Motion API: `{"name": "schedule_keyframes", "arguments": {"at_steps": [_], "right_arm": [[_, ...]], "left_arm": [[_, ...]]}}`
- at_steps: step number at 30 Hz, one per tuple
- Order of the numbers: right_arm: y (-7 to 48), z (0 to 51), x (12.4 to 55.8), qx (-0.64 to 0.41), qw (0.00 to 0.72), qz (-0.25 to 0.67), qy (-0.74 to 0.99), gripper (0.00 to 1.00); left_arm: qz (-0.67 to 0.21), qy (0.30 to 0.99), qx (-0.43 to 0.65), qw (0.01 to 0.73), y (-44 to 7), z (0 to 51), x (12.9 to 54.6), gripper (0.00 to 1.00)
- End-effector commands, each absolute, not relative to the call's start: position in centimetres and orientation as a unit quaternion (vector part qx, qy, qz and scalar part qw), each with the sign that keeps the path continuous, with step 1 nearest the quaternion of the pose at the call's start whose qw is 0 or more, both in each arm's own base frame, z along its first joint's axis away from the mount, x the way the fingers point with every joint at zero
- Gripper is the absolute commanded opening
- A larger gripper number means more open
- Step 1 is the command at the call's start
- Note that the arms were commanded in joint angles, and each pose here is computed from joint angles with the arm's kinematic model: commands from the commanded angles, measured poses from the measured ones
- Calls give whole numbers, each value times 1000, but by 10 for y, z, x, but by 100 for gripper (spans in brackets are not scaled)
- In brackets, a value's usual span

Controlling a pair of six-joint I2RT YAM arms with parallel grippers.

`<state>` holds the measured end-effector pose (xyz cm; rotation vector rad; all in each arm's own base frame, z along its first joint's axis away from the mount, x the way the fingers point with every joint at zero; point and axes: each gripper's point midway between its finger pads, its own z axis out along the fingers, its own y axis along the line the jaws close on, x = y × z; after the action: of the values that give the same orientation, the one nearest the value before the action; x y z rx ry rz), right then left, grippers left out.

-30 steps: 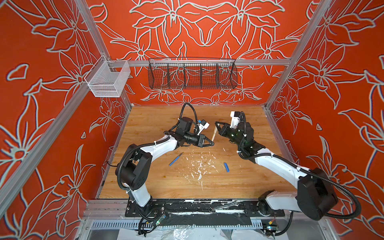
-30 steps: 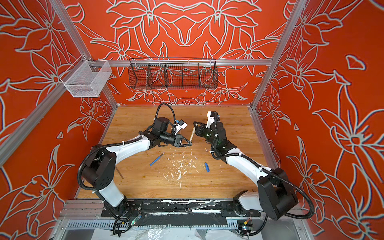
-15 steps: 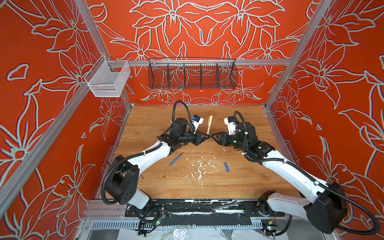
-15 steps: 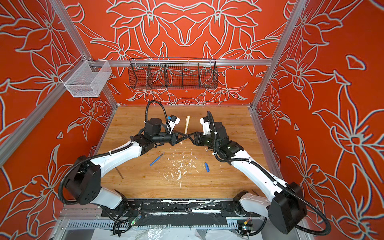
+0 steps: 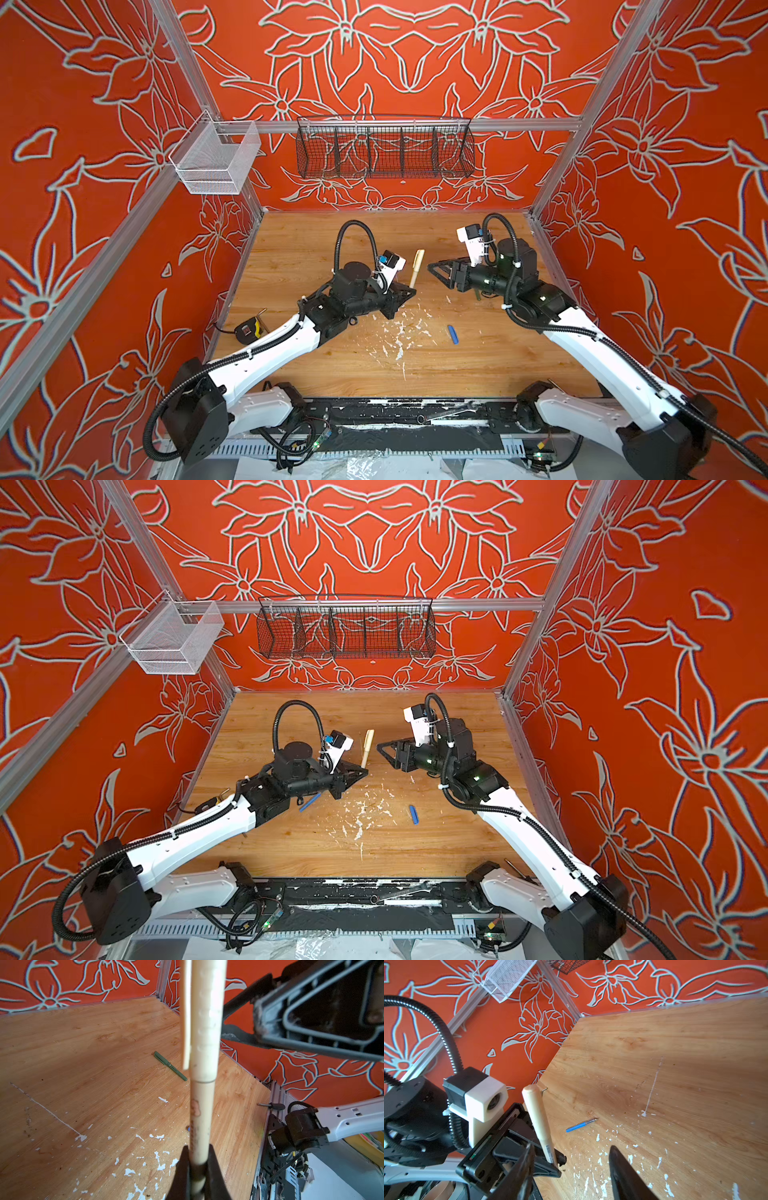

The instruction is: Insert the pens into the pen caps

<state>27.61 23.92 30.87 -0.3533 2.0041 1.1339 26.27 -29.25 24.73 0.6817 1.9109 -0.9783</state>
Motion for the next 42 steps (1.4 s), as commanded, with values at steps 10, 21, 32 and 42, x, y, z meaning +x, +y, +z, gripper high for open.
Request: {"name": "schedule_keyframes", "arguments": {"at_steps": [10,21,32,42], "right_arm": [[256,361,271,-196,436,497,725,59],[271,350,285,-193,419,490,740,59],[288,340,286,-198,398,508,738,16],[294,307,284,-175,359,516,758,0]], "left_arm": [[-402,764,292,411,-293,244,248,0],[-417,754,302,407,-296,253,241,0],[-412,760,302,401,-299,251,245,0],[-387,762,248,456,-298,295,298,0]]}}
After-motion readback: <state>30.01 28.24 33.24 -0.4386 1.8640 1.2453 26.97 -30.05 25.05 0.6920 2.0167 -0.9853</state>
